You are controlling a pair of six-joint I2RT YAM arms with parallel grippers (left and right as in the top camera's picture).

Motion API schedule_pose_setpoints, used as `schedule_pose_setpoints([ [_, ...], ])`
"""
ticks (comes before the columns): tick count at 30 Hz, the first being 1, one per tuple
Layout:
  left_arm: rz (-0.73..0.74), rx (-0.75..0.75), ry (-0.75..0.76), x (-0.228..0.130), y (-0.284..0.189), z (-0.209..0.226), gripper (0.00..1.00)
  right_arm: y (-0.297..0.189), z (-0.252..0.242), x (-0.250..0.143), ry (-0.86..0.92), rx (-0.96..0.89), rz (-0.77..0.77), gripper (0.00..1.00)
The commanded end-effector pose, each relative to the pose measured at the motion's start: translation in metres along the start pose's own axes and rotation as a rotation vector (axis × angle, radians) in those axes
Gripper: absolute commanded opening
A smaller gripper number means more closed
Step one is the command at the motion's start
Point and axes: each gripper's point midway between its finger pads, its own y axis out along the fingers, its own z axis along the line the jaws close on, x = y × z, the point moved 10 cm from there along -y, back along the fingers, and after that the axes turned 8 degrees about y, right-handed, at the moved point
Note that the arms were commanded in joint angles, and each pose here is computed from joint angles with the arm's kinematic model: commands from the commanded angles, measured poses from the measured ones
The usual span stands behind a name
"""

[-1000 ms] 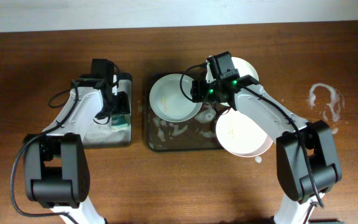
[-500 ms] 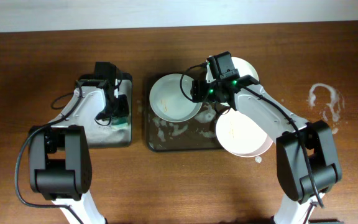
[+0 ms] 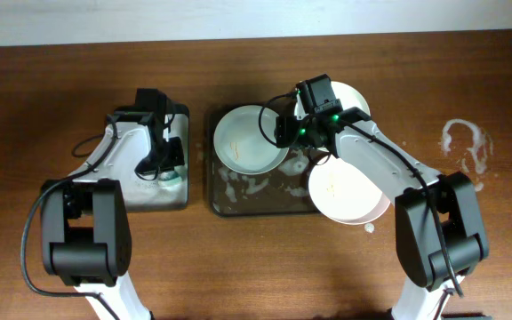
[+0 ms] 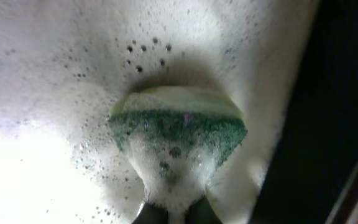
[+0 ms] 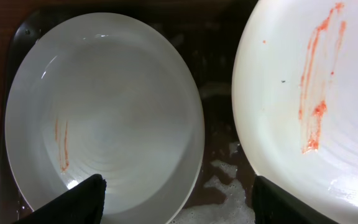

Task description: Clean dirty plates on tray and stack at the side

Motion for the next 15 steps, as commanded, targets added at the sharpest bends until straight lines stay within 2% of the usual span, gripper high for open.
schedule_pose_setpoints([
  [1, -0.119, -0.010, 0.024, 0.017, -0.045, -0.001, 0.01, 0.004, -0.002, -0.003, 0.013, -0.021, 0.009, 0.76],
  [5, -0.155, -0.012, 0.031, 0.015, -0.068, -0.001, 0.01, 0.007, -0.005, -0.008, 0.015, -0.032, 0.028, 0.72],
  [11, -0.197, -0.014, 0.030, 0.010, -0.092, 0.001, 0.01, 0.019, -0.008, -0.011, 0.041, -0.030, 0.025, 0.41],
  [15, -0.205, -0.015, 0.029, 0.009, -0.095, 0.001, 0.01, 0.037, -0.013, -0.014, 0.066, -0.041, 0.037, 0.32],
])
